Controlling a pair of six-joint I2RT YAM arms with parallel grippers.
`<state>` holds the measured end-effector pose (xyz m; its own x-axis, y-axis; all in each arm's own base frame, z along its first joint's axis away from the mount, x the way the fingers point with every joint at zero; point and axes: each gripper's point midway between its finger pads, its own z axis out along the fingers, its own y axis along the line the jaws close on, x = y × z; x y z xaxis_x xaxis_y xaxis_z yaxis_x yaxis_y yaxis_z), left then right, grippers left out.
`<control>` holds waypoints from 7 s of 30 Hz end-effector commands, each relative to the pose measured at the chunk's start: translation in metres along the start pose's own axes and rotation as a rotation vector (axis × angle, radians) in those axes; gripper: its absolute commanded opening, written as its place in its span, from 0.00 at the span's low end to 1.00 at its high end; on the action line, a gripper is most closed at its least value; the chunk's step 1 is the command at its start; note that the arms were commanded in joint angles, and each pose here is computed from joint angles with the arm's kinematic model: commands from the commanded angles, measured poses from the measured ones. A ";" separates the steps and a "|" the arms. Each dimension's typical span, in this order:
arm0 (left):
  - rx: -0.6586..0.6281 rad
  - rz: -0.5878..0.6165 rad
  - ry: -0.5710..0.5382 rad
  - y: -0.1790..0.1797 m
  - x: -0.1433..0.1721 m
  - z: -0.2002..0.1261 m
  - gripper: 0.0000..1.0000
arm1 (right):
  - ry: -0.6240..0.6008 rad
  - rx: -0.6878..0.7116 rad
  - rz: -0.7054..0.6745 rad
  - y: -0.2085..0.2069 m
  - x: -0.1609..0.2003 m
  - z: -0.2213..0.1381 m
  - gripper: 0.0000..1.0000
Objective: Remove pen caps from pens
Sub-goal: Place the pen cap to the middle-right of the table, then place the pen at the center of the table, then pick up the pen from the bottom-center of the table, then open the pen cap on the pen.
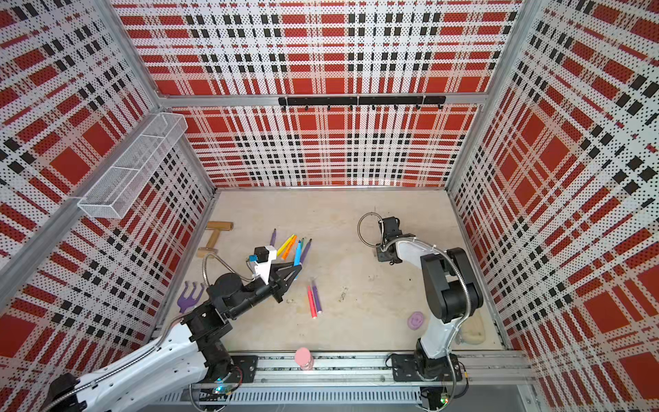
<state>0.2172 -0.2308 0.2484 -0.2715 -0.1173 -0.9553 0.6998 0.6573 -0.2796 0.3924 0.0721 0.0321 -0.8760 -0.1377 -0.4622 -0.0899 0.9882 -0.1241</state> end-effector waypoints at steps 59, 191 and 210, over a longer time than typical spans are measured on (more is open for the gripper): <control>-0.559 -0.003 0.603 0.208 0.109 0.092 0.07 | -0.339 -0.136 -0.084 0.049 -0.057 -0.112 0.49; 0.199 0.068 -0.031 -0.005 -0.032 0.004 0.68 | -1.030 -1.131 -0.208 0.194 -0.033 -0.346 0.04; 0.517 0.091 -0.128 -0.073 -0.025 0.008 0.69 | -1.214 -1.457 -0.027 0.188 -0.030 -0.379 0.05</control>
<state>0.1794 -0.2801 0.2745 -0.1801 -0.1209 -0.9762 0.9516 0.2298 -0.2040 0.2338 0.2962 0.3277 -0.2010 0.4215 -0.8843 -0.9112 0.2510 0.3268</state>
